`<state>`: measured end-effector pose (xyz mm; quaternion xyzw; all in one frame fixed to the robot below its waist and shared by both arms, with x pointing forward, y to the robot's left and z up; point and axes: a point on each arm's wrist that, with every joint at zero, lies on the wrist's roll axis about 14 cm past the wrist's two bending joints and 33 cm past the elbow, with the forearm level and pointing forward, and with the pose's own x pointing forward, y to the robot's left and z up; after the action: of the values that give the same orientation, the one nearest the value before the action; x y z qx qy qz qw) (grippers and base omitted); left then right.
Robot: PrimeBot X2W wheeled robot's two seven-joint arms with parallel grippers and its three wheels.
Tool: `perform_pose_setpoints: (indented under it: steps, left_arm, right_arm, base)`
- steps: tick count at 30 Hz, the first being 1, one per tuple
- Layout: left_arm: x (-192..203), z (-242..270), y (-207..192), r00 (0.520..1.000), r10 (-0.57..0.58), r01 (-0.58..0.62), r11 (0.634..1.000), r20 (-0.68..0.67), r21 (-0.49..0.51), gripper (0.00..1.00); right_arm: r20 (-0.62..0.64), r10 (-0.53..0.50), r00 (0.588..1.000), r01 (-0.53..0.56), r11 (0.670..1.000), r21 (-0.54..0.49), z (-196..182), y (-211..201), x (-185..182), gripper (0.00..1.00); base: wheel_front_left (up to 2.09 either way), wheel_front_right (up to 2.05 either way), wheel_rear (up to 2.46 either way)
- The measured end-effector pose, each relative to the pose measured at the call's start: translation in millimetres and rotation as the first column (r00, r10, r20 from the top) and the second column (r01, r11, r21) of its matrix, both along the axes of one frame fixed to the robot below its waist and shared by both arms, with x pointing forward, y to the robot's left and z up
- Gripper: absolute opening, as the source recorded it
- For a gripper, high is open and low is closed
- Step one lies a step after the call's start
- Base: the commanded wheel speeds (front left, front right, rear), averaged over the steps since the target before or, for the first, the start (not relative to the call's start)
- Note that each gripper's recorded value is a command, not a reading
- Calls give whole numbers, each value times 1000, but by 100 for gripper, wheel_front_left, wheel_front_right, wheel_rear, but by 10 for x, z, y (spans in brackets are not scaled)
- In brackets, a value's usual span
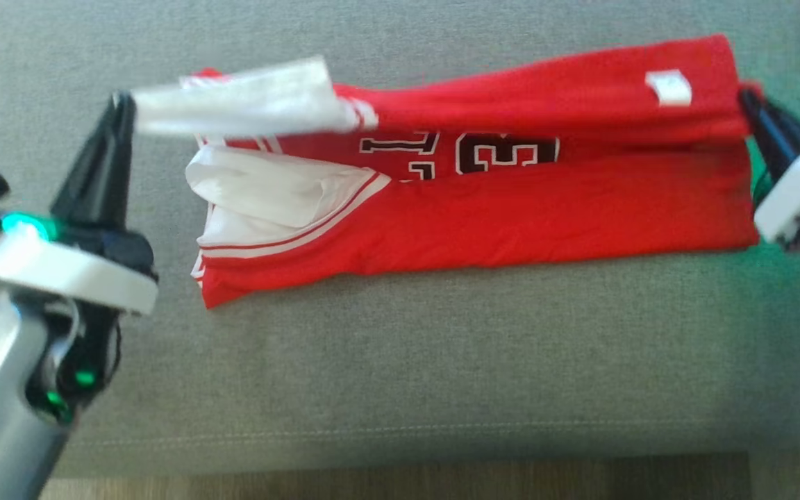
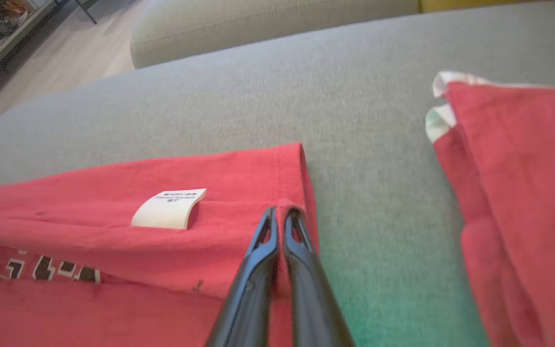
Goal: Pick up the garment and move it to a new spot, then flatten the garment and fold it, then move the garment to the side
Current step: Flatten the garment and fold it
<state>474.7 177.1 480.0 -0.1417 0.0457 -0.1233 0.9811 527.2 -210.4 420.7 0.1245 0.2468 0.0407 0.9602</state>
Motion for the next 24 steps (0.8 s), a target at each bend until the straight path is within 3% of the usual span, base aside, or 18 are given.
perform_pose_setpoints:
  steps: [7, 14, 15, 16, 17, 18, 19, 24]
  left_arm:
    - [-294, -354, -32, 992, 12, -15, 1000, -127, -23, 0]
    - [-412, -631, -74, 978, 18, -18, 1000, -208, 3, 0]
    - [-432, -665, -98, 975, 14, -14, 1000, -220, 3, 0]
    - [-448, -690, -114, 973, 16, -14, 1000, -230, 8, 29]
    - [-466, -709, -130, 972, 16, -11, 1000, -236, 20, 48]
    - [-485, -725, -151, 970, 11, -5, 1000, -243, 25, 80]
    - [-507, -743, -161, 967, 17, -11, 1000, -253, 29, 100]
    - [-612, -723, -203, 965, 66, -52, 997, -255, 62, 100]
  right_arm:
    - [-112, -24, 993, 26, 1000, 15, -298, -32, -339, 0]
    - [-127, -38, 991, 42, 999, 24, -329, -15, -422, 0]
    - [-125, -39, 991, 43, 999, 23, -323, -13, -434, 11]
    - [-123, -41, 992, 44, 999, 23, -318, -10, -451, 37]
    - [-123, -43, 992, 47, 999, 26, -315, -2, -471, 61]
    - [-118, -48, 992, 51, 998, 28, -306, 5, -484, 98]
    - [-109, -52, 993, 55, 998, 26, -287, 9, -494, 100]
    - [-45, -81, 996, 83, 995, 53, -138, 47, -549, 100]
  base:
    - [0, 0, 0]
    - [0, 0, 0]
    - [0, 0, 0]
    - [0, 0, 0]
    - [0, 0, 0]
    - [0, 0, 0]
    - [0, 0, 0]
    - [0, 0, 0]
